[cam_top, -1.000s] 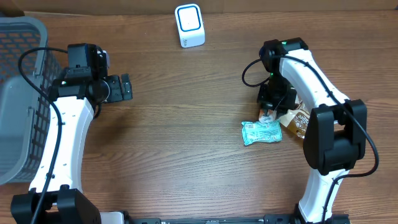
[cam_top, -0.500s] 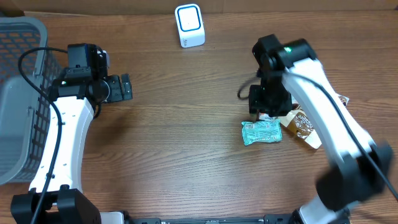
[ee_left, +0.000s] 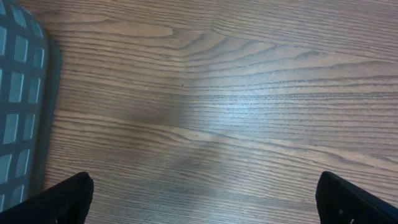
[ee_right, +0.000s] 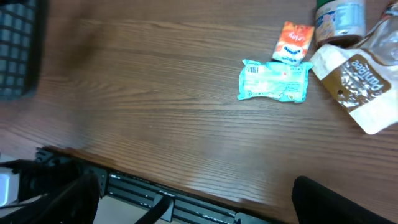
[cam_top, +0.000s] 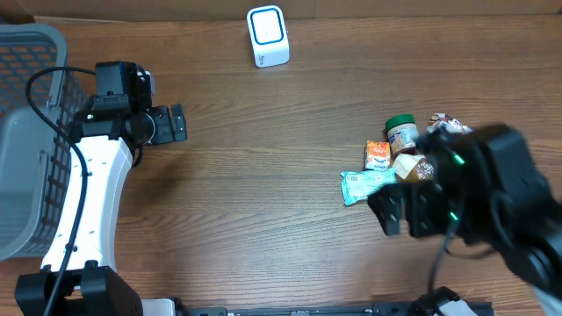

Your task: Scan the item barcode

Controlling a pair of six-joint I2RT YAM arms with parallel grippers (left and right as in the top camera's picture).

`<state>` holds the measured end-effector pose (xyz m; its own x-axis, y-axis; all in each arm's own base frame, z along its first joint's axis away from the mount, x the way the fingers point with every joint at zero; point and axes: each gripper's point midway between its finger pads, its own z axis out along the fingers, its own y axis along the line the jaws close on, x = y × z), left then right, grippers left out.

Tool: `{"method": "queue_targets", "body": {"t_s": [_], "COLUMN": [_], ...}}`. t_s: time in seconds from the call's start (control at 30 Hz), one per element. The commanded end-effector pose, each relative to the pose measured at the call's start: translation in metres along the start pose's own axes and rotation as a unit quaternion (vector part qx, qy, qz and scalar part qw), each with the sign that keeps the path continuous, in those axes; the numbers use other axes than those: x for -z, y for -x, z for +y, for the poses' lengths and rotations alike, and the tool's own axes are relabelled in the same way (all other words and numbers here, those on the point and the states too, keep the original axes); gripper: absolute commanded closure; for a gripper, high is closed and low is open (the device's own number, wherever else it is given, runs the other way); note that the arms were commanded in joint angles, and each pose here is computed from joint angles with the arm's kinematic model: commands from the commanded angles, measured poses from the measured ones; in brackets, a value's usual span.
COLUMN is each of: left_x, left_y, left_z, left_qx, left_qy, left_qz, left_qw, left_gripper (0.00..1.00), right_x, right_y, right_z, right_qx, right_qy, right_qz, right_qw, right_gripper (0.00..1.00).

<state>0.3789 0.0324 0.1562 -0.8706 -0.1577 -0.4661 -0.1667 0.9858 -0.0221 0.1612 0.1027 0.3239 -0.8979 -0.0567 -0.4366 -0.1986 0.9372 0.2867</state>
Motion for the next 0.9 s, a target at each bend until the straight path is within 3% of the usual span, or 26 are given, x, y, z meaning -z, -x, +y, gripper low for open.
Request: {"method": "queue_targets", "body": {"t_s": [0.0, 0.43, 0.67, 0.87], "left_x": [-0.001, -0.001, -0.001, -0.001], "left_y": [0.000, 0.000, 0.000, 0.000], "left_z": [0.002, 0.002, 0.002, 0.002], "left_qx": [-0.013, -0.013, -0.013, -0.013], "left_qy": [0.004, 0.004, 0.004, 0.004], "left_qz": [0.001, 0.001, 0.001, 0.001], "left_qw": [1.000, 1.000, 1.000, 1.000], "left_gripper": [0.00, 0.00, 0.00, 0.01], "right_x": [0.021, 0.082, 0.067, 0.046], "right_y": [-0.007, -0.027, -0.016, 0.014], "right_z": [-0.001, -0.038, -0.042, -0.017], "right_qx": [0.012, 0.004, 0.082, 0.156], "right_qy": [0.009, -0.040, -0.055, 0.014], "right_qz": [-0.041, -0.227, -0.320, -0.416], "right_qw": [0.999, 0.973, 0.942, 0.896], "right_gripper": [0.00, 0.00, 0.00, 0.00]}}
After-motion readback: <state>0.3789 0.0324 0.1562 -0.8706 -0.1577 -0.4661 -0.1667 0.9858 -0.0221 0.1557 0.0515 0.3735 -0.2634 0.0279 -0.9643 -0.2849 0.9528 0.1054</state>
